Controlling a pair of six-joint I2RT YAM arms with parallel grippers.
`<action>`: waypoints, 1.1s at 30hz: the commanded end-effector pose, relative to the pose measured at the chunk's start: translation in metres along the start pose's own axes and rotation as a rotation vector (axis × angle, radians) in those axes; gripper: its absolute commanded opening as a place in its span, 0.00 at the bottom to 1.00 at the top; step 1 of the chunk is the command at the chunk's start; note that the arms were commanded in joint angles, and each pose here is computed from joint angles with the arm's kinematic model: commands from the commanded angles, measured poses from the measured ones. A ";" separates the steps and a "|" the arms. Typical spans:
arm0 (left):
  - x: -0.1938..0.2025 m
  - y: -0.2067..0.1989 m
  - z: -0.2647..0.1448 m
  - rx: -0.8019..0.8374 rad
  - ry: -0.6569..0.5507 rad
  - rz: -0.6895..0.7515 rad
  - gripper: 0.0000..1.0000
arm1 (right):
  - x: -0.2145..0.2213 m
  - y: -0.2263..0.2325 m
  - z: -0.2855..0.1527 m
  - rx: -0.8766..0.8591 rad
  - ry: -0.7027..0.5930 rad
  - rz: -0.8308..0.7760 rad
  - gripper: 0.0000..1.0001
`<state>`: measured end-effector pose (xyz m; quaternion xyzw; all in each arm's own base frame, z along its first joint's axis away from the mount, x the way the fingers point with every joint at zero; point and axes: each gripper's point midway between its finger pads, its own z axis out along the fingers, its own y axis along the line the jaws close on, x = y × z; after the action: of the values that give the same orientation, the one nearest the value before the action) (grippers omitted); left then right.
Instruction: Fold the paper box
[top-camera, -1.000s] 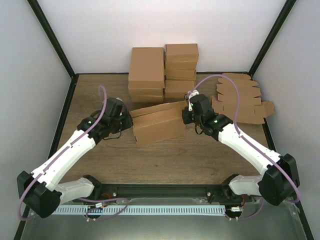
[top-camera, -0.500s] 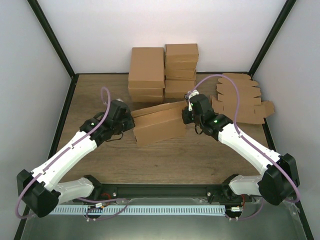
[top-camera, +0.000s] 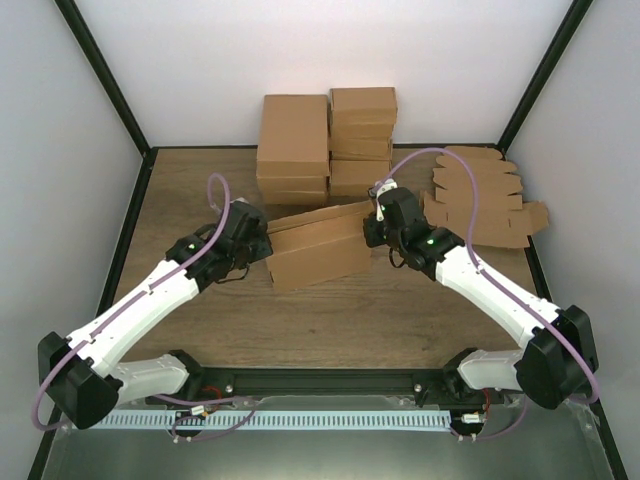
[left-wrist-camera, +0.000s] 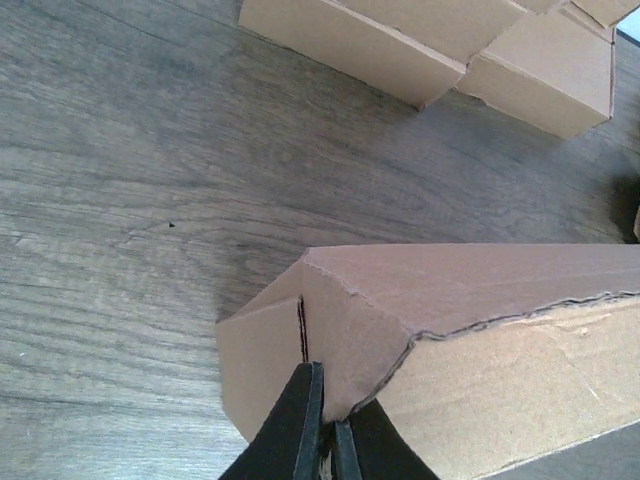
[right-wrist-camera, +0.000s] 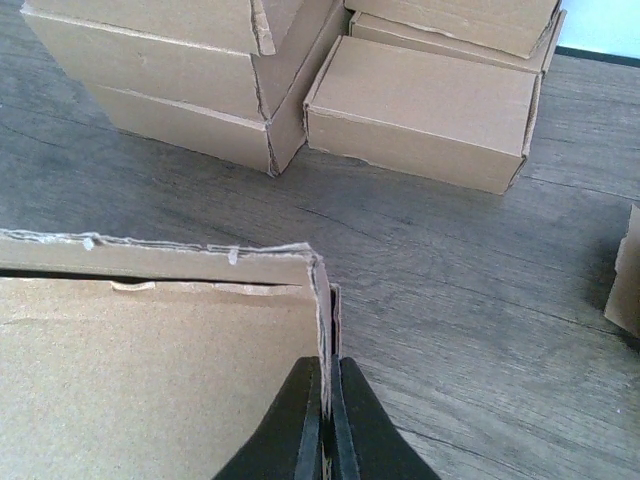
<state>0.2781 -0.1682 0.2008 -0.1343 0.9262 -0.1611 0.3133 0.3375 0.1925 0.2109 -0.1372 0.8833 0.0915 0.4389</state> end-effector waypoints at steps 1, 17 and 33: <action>0.049 0.037 0.016 -0.148 0.167 0.029 0.04 | 0.008 0.003 0.002 0.004 0.049 -0.015 0.01; 0.066 0.042 0.026 -0.113 0.117 -0.015 0.04 | 0.028 -0.001 0.009 0.005 0.014 0.022 0.03; 0.034 0.027 -0.001 -0.046 0.006 -0.006 0.48 | -0.004 -0.004 -0.011 0.021 -0.052 0.036 0.37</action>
<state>0.2622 -0.1674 0.1851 -0.1569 0.9133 -0.1742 0.3332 0.3333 0.1887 0.2012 -0.1246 0.8768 0.0986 0.4538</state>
